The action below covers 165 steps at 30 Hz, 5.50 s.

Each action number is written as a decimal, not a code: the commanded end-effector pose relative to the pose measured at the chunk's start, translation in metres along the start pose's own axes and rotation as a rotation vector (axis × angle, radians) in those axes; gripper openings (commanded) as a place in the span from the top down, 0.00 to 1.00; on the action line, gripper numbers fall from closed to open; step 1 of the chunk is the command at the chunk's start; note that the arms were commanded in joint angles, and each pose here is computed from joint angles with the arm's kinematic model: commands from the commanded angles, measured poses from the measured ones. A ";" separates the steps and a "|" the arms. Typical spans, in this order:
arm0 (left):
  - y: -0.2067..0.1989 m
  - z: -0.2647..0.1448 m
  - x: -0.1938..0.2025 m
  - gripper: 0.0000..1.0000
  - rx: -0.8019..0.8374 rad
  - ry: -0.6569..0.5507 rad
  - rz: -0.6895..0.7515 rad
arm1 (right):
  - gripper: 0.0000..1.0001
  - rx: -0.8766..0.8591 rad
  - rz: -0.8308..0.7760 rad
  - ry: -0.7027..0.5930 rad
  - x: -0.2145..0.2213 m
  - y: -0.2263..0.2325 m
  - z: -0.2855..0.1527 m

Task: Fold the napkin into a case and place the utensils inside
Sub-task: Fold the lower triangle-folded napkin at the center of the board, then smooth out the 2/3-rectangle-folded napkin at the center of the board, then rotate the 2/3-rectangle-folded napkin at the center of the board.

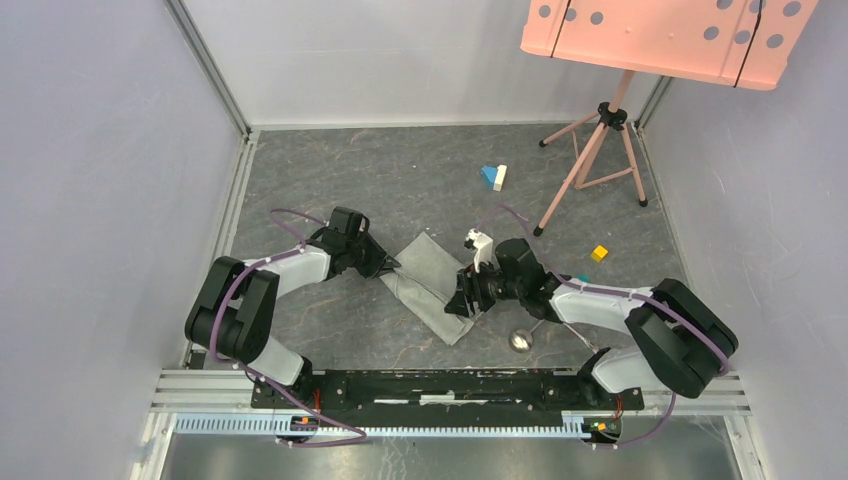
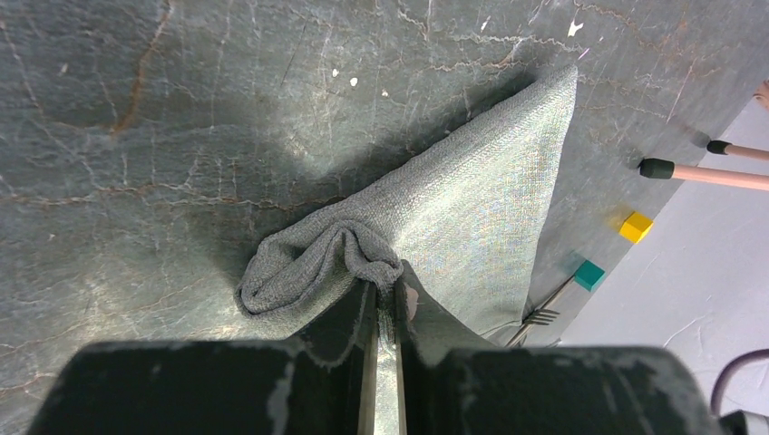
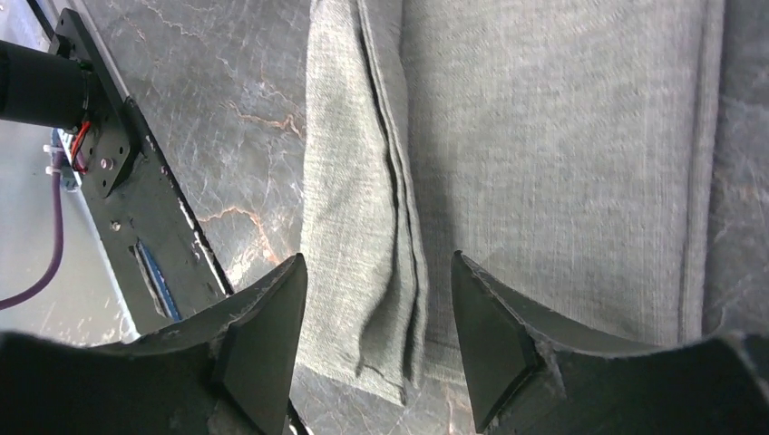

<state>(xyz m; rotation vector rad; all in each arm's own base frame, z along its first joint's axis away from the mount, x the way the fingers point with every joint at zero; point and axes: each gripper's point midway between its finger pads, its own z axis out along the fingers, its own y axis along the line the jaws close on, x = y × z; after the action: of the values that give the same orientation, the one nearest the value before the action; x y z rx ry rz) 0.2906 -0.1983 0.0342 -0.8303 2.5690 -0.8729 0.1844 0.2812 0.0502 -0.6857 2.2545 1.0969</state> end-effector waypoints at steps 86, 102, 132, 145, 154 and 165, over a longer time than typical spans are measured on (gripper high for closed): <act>-0.019 0.013 -0.013 0.92 0.267 -0.019 0.108 | 0.44 -0.125 -0.278 0.014 -0.093 0.068 0.098; 0.005 0.022 -0.015 0.98 0.203 0.007 0.062 | 0.52 -0.291 -0.100 0.126 -0.032 0.048 0.102; -0.023 0.003 -0.010 0.85 0.329 0.086 0.159 | 0.44 -0.231 -0.056 0.169 0.064 0.023 -0.024; -0.033 0.007 -0.011 0.85 0.336 0.101 0.161 | 0.55 -0.060 -0.004 0.010 -0.017 -0.014 -0.006; -0.015 0.042 -0.029 0.89 0.236 0.079 0.125 | 0.67 0.068 0.032 0.061 0.016 -0.044 0.009; -0.027 0.050 -0.060 0.76 0.123 0.064 0.308 | 0.60 -0.209 0.101 -0.009 -0.003 0.038 0.022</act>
<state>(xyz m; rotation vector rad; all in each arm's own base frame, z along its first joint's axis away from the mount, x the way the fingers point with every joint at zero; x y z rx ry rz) 0.3629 -0.2232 0.0213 -0.5016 2.5583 -1.1798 0.1642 0.3037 0.0292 -0.6459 2.2985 1.3040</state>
